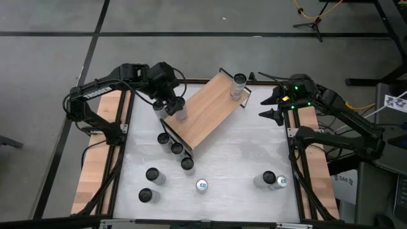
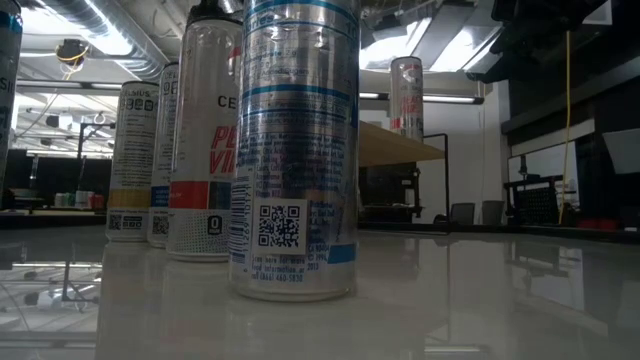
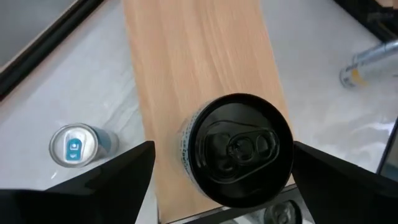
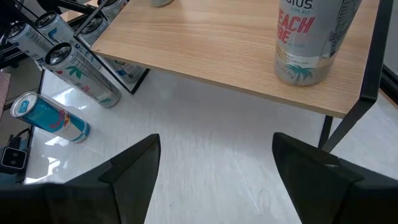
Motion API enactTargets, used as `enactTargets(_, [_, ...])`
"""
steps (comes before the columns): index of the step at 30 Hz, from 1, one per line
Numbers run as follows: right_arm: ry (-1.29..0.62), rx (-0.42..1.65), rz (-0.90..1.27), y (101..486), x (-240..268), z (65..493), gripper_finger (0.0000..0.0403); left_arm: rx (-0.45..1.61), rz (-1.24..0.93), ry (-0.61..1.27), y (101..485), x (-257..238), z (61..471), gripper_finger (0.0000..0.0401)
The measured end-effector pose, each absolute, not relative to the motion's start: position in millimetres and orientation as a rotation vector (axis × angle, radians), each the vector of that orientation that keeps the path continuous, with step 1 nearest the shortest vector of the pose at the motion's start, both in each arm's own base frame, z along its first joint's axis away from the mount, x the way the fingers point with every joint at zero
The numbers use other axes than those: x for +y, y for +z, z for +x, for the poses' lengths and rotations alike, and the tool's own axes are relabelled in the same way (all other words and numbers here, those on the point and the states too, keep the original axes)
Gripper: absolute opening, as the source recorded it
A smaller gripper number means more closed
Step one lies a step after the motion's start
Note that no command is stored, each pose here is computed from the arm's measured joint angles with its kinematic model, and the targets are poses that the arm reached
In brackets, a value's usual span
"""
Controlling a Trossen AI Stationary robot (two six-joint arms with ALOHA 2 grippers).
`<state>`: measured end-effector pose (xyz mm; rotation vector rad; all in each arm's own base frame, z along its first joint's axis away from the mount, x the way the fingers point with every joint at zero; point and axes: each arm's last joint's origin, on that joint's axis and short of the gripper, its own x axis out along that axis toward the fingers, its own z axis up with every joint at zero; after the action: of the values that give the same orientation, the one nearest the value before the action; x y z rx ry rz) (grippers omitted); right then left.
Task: Place canned beverage on shelf
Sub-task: Put the white-pink soda can on the shelf aligned with the other white-pink soda can
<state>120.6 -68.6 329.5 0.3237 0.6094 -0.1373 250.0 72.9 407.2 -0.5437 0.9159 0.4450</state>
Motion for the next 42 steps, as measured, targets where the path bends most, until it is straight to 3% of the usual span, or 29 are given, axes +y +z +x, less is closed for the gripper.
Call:
enactTargets(11, [-0.137, 0.610, 0.323, 329, -69, 121, 0.0305, 0.853, -0.593, 0.459, 410, 70, 255, 0.0355])
enactTargets(42, [-0.137, 0.610, 0.324, 329, -69, 121, 0.0305, 0.839, -0.381, 0.553, 411, 44, 261, 0.0355])
